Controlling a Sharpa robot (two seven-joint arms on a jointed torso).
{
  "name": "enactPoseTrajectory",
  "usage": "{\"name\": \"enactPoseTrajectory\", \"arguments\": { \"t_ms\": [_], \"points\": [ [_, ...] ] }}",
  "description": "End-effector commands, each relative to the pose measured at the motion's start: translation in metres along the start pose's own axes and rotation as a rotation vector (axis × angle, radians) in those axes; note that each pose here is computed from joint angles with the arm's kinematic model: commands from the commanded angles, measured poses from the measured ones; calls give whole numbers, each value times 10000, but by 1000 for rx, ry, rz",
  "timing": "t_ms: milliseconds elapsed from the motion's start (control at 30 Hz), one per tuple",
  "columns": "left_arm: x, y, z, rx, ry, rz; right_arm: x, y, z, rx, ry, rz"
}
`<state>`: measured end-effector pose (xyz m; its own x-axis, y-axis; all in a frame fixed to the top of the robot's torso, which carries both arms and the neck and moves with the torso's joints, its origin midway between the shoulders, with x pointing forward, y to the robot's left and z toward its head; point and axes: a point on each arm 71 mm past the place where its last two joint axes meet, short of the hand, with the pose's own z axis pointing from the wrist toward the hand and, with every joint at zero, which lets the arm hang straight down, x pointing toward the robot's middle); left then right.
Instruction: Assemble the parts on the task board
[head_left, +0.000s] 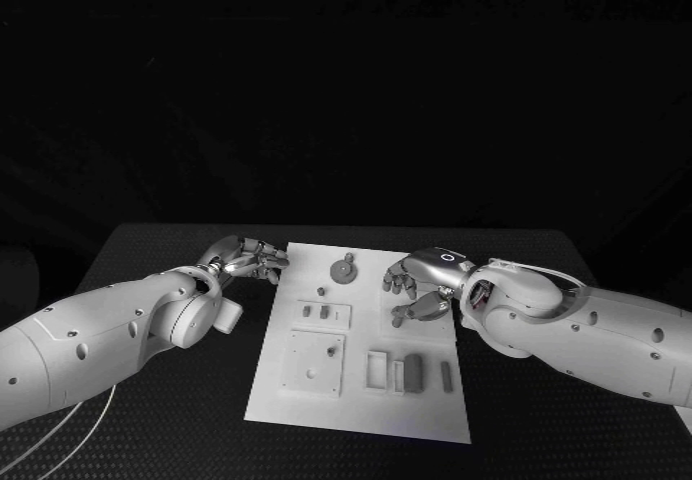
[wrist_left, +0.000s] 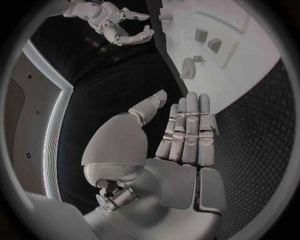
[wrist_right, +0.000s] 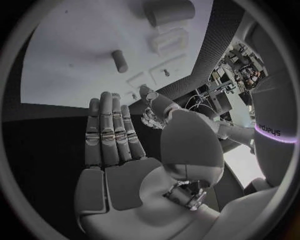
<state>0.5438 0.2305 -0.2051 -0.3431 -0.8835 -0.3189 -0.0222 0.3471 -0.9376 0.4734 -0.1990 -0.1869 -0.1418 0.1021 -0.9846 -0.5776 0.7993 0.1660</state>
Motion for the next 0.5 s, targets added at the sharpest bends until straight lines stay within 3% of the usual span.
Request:
{"name": "enactPoseTrajectory", "arguments": {
  "t_ms": [33,200,500],
  "points": [
    [14,-27,7,17,9,-7,87,-54,-20,36,115,-44],
    [5,-23,7,17,6,-7,133,-93,-33,45,153,-83],
    [21,-28,16,18,10,-7,291,-43,15,29,150,-94]
  ]
}}
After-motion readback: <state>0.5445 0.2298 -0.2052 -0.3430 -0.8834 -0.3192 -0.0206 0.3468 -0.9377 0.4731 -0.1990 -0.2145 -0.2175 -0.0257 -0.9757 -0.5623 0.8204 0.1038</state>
